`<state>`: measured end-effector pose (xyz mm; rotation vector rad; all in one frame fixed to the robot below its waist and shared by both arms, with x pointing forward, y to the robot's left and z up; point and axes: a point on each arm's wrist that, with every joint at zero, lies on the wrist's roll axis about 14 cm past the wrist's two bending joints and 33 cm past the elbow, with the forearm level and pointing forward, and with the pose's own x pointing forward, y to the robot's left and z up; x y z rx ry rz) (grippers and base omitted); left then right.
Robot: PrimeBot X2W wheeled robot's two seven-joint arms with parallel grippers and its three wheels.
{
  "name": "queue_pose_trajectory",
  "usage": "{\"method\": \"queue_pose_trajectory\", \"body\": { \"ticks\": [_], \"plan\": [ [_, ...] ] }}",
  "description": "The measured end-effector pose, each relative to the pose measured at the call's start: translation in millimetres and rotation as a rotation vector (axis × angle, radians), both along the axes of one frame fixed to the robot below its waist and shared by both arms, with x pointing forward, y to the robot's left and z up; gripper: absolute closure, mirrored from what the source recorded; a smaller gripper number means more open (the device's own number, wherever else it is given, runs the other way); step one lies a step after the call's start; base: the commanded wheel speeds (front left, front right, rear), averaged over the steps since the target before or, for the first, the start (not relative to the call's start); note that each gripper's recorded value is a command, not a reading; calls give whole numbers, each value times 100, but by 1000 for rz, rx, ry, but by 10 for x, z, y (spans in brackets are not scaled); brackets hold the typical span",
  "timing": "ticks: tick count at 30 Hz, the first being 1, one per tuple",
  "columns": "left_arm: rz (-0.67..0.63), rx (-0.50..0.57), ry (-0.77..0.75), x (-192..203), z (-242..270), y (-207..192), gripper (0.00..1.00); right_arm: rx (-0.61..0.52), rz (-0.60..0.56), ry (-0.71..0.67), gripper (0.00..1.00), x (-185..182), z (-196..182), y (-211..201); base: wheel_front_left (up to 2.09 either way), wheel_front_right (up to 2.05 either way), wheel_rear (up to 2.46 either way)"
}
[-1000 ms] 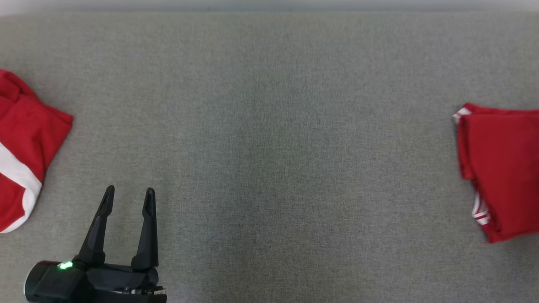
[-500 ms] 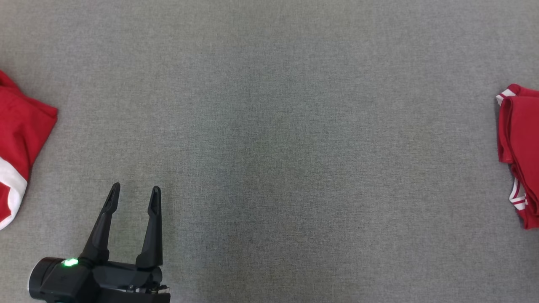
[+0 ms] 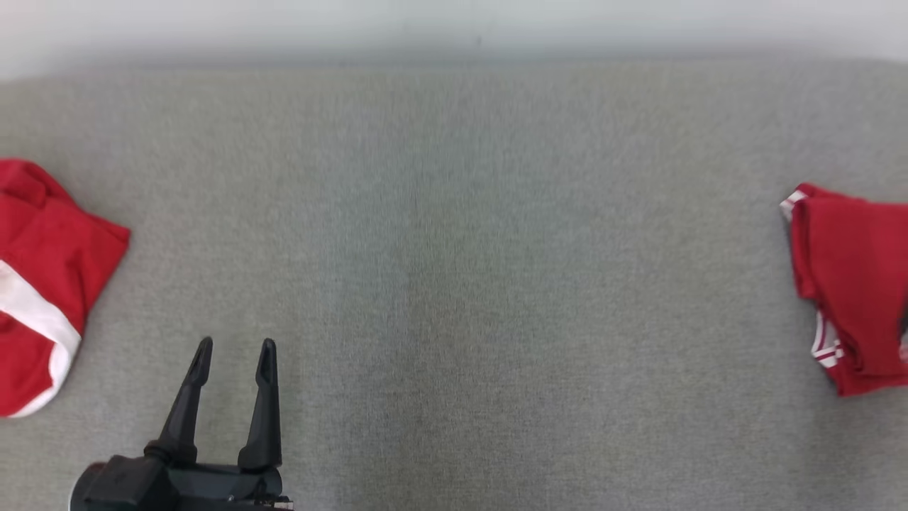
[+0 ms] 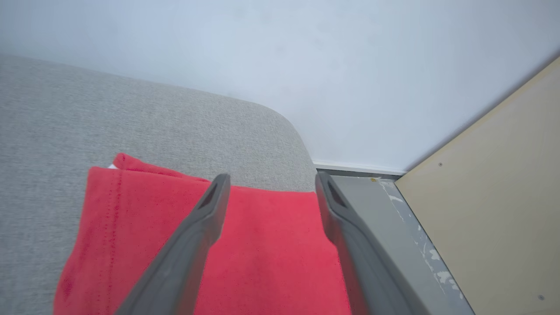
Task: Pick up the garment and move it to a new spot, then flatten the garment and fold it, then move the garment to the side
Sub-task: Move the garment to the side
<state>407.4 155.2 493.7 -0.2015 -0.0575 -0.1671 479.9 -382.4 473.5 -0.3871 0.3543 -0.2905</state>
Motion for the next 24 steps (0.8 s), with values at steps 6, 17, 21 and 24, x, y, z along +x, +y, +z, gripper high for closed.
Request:
{"method": "queue_pose_trajectory", "body": {
  "ticks": [6,17,21,24],
  "plan": [
    [56,-29,-19,-142,122,55,0,137,153,-194,0,-100,194,720,0,0,0],
    [117,-30,-89,-565,372,166,0,410,279,-377,0,-847,373,1730,0,0,0],
    [126,-17,-108,-668,423,184,0,444,333,-391,0,-1040,429,1945,0,0,0],
    [118,-7,-105,-738,402,163,0,490,356,-378,0,-1148,395,2066,0,0,0]
  ]
}}
